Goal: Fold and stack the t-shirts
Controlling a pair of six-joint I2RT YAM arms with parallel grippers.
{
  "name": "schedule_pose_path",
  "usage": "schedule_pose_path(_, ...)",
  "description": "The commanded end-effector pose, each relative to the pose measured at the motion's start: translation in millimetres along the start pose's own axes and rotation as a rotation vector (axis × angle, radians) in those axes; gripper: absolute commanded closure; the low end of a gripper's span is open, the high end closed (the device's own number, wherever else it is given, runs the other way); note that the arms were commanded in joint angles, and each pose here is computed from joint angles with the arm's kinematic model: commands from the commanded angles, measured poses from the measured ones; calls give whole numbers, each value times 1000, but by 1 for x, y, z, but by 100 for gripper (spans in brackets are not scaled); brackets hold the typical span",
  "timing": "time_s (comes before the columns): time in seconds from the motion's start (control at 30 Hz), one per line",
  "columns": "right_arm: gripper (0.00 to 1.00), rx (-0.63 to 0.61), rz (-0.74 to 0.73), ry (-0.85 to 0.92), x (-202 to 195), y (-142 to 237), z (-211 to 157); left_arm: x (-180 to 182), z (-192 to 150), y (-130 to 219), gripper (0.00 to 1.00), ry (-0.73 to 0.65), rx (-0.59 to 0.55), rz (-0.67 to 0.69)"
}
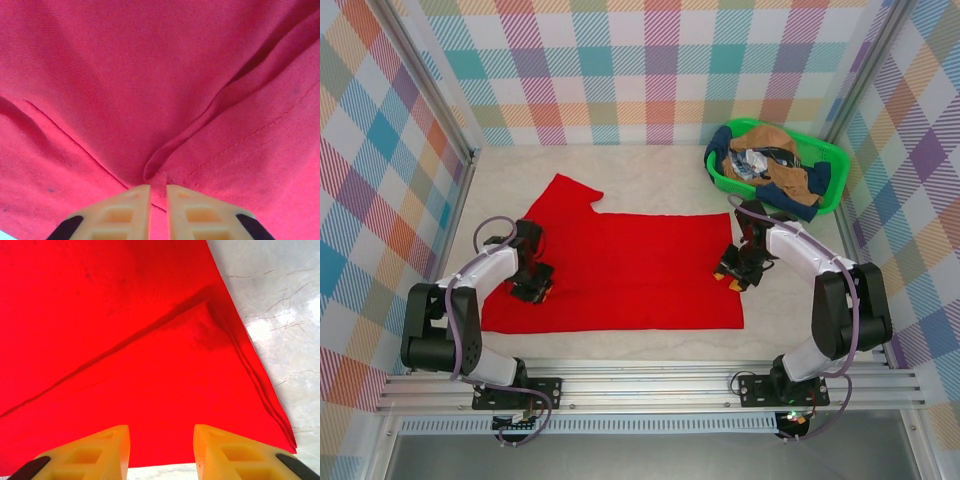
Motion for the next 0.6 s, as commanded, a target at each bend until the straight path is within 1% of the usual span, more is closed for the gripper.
schedule_pose_path(0.0,62,5,11,19,1,4,-2,-10,3,5,95,-48,-31,-7)
schedule_pose_path(0.07,62,2,9,20,-1,4,-3,-18,5,10,100,-97,-57,-16)
schedule_pose_path(0.27,63,1,7,22,-3,5,-4,-48,4,15,100,-279,-74,13)
schedule_pose_path(0.57,63,-2,14,28,0,7,-3,-87,0,15,100,-439,-107,42)
Point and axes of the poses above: each hand's point on the last joint's axis, 136 mm out from that joint toward the fingers, its own y axis back along the fingers, its own x axis along the line the jaws close on, z = x × y, the point moved 9 cm from there along y, back along the fingers, and after that the axes turned 13 degrees about -y, right-handed, at the moved point
